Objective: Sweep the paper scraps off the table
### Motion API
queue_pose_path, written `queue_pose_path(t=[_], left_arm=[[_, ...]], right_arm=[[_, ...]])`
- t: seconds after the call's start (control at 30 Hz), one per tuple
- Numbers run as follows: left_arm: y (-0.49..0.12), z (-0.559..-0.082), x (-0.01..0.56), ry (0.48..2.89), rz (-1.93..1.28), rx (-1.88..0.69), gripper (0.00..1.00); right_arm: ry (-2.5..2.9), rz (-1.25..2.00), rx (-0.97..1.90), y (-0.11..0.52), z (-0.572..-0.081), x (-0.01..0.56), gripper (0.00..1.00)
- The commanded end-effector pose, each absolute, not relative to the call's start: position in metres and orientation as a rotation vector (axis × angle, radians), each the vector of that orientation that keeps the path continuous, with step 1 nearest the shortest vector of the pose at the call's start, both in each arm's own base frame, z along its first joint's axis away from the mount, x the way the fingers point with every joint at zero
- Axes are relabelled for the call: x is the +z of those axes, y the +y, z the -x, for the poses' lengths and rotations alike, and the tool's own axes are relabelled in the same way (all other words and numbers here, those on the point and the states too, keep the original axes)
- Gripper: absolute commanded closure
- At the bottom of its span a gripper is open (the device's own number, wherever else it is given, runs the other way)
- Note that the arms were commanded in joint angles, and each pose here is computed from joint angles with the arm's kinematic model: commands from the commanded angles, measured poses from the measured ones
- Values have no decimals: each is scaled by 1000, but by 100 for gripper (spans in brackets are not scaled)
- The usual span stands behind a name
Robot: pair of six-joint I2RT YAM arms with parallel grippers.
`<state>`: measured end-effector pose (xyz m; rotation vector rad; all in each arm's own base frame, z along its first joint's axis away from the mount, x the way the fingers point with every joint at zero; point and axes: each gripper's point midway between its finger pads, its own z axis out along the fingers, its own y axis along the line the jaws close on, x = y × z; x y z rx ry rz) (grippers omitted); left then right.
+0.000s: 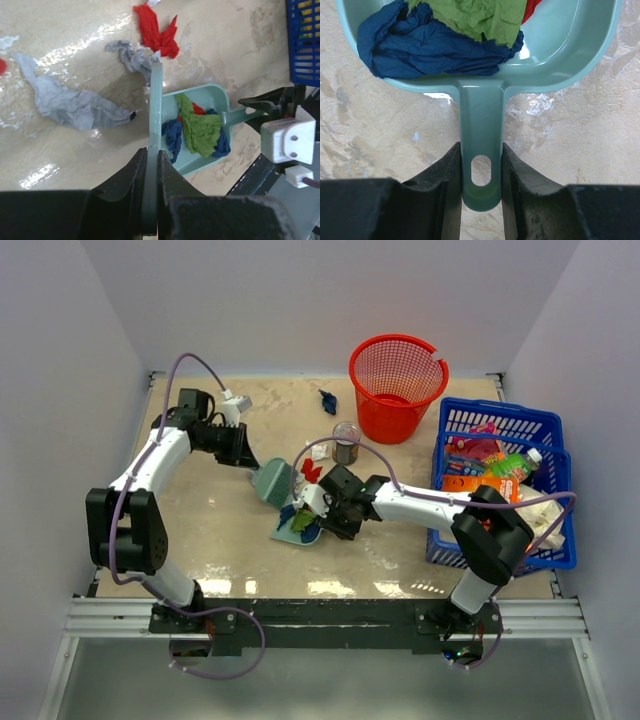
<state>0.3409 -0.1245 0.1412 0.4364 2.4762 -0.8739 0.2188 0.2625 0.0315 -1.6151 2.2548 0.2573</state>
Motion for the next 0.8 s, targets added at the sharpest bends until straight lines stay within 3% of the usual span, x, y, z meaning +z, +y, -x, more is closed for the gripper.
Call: queue_pose_path(t=[0.0, 0.33, 0.77], left_arm=[[-146, -338, 160, 2387, -480, -1003, 100], [-151, -326, 170, 2362, -493, -1062, 100], [-140, -335, 233, 2268, -665, -942, 100]], right_arm=[[2240, 1603, 234, 261, -224, 34, 100], [2231, 1604, 259, 265, -223, 32, 100], [2058, 1438, 314, 280, -241, 52, 100]])
